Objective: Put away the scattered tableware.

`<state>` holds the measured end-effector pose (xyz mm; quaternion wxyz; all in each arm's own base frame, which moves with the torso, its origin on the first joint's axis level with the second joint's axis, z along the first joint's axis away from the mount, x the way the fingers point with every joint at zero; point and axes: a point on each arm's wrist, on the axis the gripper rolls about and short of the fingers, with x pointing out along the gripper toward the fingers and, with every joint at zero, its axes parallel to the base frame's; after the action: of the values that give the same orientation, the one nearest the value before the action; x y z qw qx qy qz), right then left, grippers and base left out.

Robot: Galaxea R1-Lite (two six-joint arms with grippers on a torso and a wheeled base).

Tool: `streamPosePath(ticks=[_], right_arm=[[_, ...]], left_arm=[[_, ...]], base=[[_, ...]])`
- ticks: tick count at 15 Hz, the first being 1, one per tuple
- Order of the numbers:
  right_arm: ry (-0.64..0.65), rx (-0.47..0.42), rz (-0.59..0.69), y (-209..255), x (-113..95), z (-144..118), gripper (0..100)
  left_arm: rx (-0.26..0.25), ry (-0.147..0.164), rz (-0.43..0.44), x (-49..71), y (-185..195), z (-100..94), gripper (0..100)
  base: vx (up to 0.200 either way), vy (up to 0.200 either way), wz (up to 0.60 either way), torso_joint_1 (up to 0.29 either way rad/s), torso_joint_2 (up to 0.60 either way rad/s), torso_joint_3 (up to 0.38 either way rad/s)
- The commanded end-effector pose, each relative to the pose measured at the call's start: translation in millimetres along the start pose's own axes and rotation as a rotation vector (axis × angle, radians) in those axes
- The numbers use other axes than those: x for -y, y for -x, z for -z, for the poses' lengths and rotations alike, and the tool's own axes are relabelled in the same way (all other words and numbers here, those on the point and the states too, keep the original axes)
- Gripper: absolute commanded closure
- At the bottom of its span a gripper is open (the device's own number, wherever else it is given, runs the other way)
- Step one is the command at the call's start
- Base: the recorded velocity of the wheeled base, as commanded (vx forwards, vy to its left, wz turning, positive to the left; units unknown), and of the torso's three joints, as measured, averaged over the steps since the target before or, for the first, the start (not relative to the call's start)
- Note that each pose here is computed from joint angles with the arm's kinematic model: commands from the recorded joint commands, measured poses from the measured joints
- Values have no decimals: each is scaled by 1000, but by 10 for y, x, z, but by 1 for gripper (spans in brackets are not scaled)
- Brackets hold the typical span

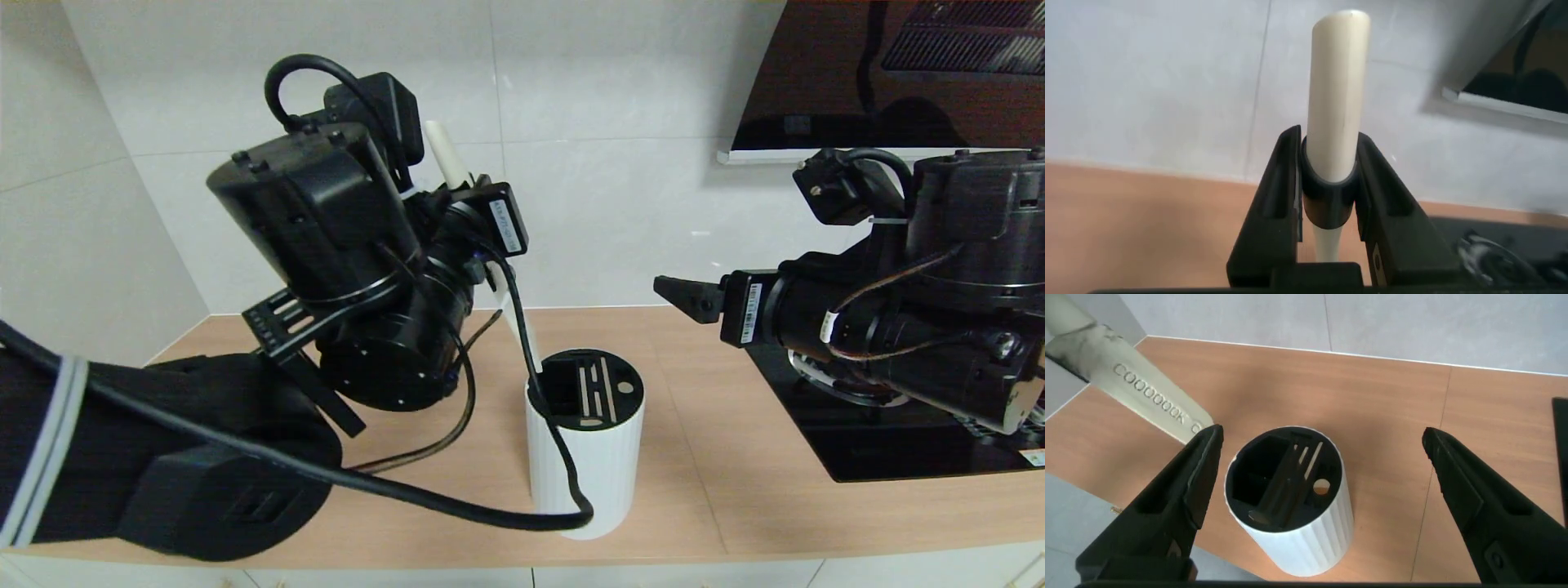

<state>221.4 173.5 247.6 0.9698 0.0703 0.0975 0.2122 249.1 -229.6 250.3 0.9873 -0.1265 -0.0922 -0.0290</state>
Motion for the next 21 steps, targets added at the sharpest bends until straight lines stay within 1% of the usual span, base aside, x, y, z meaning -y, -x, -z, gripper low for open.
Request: streamPosePath(ticks=[1, 3, 6, 8, 10, 12, 14, 16, 20, 21], right_arm=[[0, -2, 4, -13, 9, 6, 0], [0, -2, 6, -14, 14, 5, 0], [1, -3, 4, -13, 10, 10, 0], [0, -2, 4, -9, 11, 6, 0], [1, -5, 5, -9, 13, 15, 0], [1, -5, 5, -9, 13, 15, 0], [1, -5, 5, -9, 13, 15, 0], [2, -11, 6, -17, 14, 31, 0], [2, -9, 7, -14, 18, 27, 0], [2, -11, 6, -17, 14, 31, 0]], left_arm=[[-27, -41, 12, 116, 58, 219, 100], [-9, -34, 22, 142, 85, 217, 100], [-22, -43, 39, 169, 139, 261, 100], [-36, -56, 40, 185, 118, 355, 100], [-30, -52, 42, 206, 96, 425, 100], [-29, -65, 43, 228, 69, 526, 100], [-31, -67, 42, 235, 61, 556, 100], [-34, -70, 43, 251, 42, 646, 100], [-49, -86, 44, 261, 28, 744, 100], [-64, -99, 42, 263, 13, 833, 100]], base=[[0, 0, 0, 0, 0, 0], [0, 0, 0, 0, 0, 0], [0, 0, 0, 0, 0, 0], [0, 0, 0, 0, 0, 0], [0, 0, 0, 0, 0, 0], [0, 0, 0, 0, 0, 0], [0, 0, 0, 0, 0, 0], [0, 0, 0, 0, 0, 0], [0, 0, 0, 0, 0, 0], [0, 0, 0, 0, 0, 0]])
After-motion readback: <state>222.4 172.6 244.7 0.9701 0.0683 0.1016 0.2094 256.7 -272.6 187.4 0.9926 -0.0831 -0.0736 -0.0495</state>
